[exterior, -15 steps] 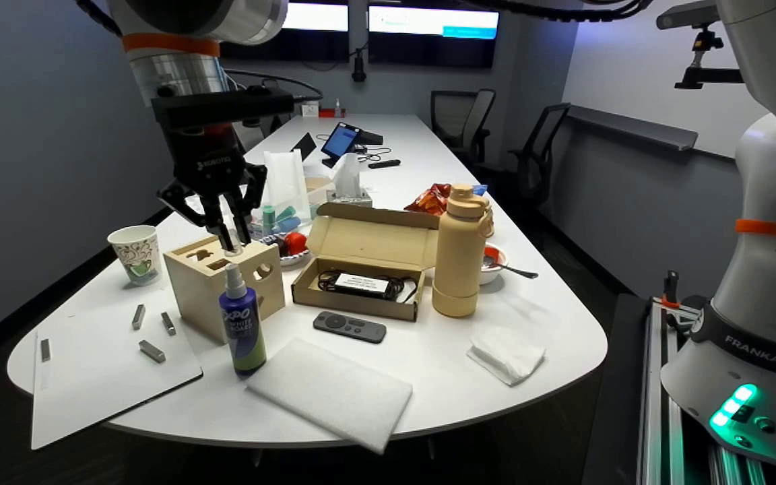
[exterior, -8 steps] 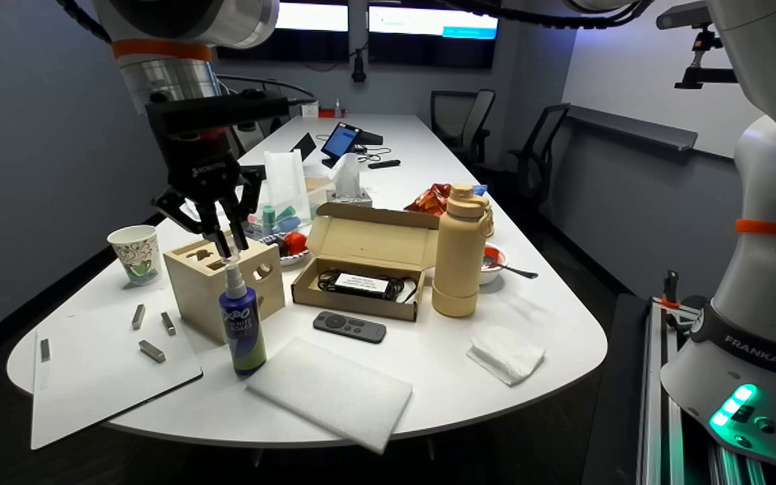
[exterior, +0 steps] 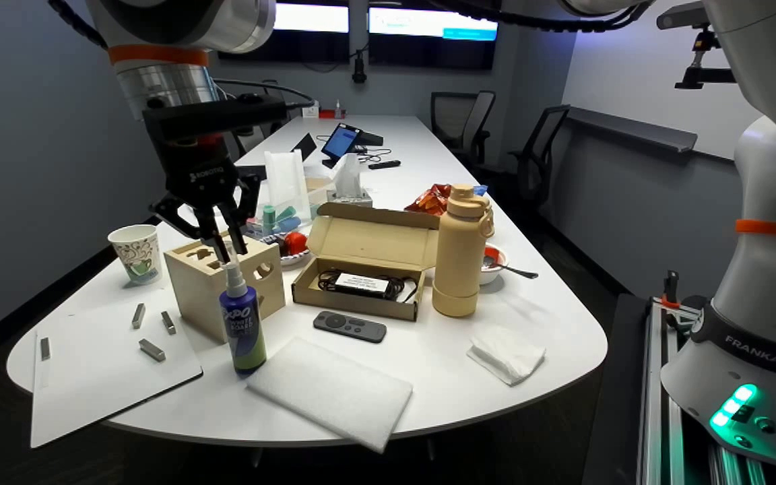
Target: Put the clear lid on top of the blue bottle.
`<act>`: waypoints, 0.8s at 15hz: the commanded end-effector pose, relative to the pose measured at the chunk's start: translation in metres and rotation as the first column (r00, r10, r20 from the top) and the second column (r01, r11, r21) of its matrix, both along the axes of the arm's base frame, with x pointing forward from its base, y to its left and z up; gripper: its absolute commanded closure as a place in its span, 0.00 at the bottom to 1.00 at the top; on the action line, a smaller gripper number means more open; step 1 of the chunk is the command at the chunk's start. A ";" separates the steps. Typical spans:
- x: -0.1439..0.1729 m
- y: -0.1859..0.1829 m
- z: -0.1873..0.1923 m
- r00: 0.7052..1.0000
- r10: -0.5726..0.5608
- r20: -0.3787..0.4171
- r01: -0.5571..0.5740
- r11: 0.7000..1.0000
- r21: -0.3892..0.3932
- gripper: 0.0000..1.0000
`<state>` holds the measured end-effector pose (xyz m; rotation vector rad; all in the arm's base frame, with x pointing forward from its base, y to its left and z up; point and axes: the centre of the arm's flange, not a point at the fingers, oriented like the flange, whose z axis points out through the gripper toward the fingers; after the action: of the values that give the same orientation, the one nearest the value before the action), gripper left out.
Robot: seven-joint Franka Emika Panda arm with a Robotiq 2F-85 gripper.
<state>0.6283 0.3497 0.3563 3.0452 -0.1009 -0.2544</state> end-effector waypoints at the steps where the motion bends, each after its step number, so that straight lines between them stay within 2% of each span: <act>1: 0.010 0.004 0.003 1.000 -0.006 -0.016 0.006 1.000 -0.004 0.94; 12: 0.014 0.001 -0.013 1.000 -0.006 -0.029 0.005 1.000 -0.007 0.94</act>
<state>0.6317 0.3469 0.3417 3.0319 -0.1099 -0.2766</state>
